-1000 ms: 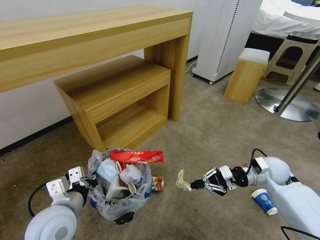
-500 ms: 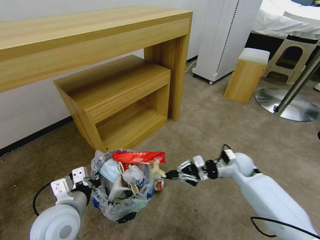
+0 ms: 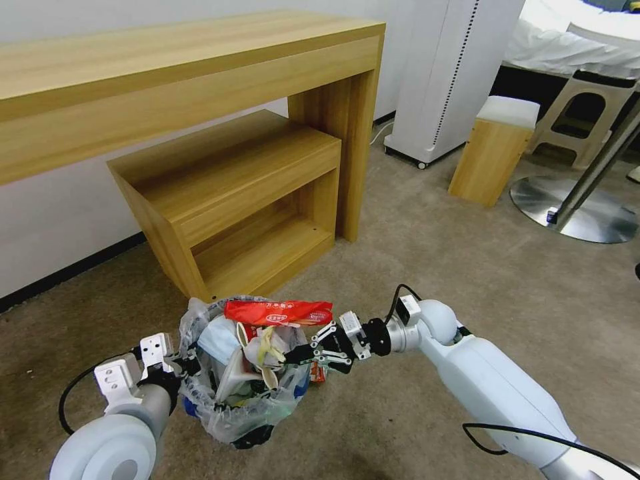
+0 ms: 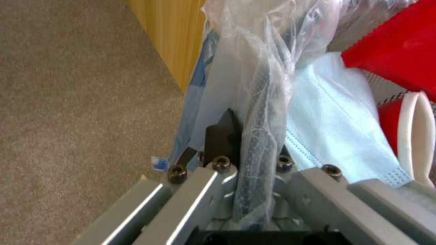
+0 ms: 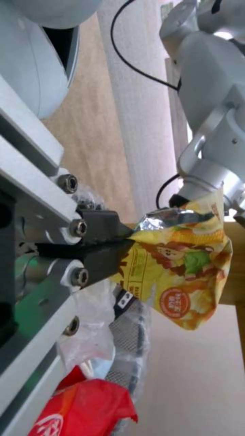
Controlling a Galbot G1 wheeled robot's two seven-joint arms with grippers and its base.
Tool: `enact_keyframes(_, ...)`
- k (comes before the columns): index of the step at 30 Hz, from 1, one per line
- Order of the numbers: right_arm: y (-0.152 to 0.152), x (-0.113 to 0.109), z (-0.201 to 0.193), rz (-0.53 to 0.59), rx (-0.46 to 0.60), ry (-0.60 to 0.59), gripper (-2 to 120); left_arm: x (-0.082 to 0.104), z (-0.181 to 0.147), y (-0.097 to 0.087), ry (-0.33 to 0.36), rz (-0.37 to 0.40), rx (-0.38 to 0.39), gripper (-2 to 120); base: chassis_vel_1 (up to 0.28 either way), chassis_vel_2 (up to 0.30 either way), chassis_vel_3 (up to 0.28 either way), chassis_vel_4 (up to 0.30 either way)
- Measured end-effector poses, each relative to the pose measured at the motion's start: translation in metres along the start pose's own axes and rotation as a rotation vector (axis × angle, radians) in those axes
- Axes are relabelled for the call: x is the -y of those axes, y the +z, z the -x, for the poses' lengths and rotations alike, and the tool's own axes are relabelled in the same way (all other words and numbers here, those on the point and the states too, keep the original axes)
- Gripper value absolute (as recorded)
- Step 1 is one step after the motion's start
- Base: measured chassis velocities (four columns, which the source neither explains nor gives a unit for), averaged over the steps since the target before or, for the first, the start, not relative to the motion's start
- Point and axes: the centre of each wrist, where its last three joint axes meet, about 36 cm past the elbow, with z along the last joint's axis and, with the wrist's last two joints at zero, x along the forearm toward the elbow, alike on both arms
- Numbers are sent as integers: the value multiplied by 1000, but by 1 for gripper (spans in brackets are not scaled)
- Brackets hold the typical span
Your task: Pick up the trash bin and place the garbage on the floor into it.
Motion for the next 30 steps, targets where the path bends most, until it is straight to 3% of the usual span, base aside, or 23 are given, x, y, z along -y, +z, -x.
enact_keyframes(3,2,-1,1,4,-4,13,5,1,-1,0,2,-1,-1,0,0,0,0,0)
enact_keyframes(5,5,-3,2,10,-5,26,16,1,-2,1,3,-1,-1,0,0,0,0,0)
enact_keyframes(9,7,-5,2,12,-9,29,25,2,-2,1,5,-1,-1,0,0,0,0,0)
enact_keyframes(13,6,-7,0,9,-14,37,44,2,-2,1,5,-1,-1,0,0,0,0,0)
enact_keyframes(14,6,-7,0,9,-14,37,44,2,-2,1,5,-1,-1,0,0,0,0,0)
enact_keyframes(17,1,-10,-11,-1,-20,57,59,2,-2,1,4,-1,0,0,0,0,0,0)
enact_keyframes(22,-6,-19,-30,-14,-26,97,72,1,-2,-1,3,-2,4,0,0,0,0,0)
enact_keyframes(25,-11,-35,-49,-14,-41,155,82,-1,-2,-3,1,-2,11,0,0,0,0,0)
enact_keyframes(27,-19,-61,-68,11,-79,242,94,-4,-2,-6,-3,-2,17,0,0,0,0,0)
enact_keyframes(28,-27,-86,-83,18,-133,343,97,-6,0,-8,-8,-4,19,0,0,0,0,0)
enact_keyframes(30,-31,-96,-89,18,-164,395,99,-7,1,-8,-11,-4,19,0,0,0,0,0)
